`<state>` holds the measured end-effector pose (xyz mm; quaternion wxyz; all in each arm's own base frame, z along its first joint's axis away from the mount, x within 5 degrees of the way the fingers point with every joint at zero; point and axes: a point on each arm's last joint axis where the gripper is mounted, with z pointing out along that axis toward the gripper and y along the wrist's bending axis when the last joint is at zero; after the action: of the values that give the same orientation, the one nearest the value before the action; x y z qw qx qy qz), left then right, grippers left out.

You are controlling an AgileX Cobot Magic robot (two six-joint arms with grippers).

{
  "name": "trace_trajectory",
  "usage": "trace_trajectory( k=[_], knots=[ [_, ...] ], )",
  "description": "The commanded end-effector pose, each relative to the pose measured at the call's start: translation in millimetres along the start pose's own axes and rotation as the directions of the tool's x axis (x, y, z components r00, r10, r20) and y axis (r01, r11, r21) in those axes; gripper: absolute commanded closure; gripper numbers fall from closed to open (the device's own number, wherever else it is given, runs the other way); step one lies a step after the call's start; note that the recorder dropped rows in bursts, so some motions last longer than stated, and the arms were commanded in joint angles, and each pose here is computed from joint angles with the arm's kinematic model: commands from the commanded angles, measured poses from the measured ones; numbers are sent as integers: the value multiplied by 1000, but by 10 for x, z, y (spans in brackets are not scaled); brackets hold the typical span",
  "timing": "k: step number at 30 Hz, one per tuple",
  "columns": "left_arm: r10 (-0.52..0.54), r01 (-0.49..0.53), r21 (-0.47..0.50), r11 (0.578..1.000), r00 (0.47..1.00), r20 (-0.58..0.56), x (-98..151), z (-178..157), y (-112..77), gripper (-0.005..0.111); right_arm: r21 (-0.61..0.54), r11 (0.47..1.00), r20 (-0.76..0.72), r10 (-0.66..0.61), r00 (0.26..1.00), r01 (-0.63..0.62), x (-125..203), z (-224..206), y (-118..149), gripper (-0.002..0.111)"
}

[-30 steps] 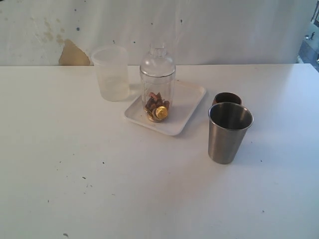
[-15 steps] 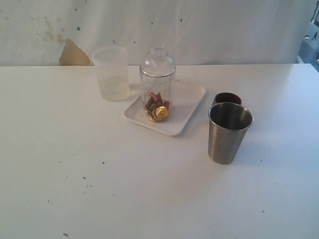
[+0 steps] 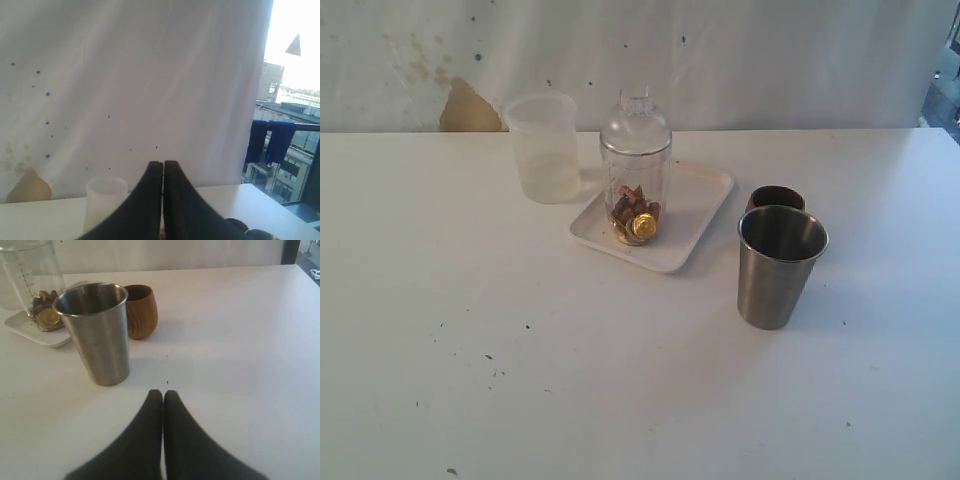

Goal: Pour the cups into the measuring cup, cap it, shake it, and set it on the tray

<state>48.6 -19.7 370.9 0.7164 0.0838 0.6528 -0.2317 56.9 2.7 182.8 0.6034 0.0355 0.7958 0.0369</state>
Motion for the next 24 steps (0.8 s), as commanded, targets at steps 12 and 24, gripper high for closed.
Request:
trace_trajectory(
  k=[12,24],
  knots=[
    [139,-137,-121,983,990,10,130,-52,82,106,1,1000,14,-6,1000,6,-4,-2,-2,108],
    [225,-184,-352,918,971,81,412,-249,174,106,1,1000,14,-6,1000,6,-4,-2,-2,108]
  ],
)
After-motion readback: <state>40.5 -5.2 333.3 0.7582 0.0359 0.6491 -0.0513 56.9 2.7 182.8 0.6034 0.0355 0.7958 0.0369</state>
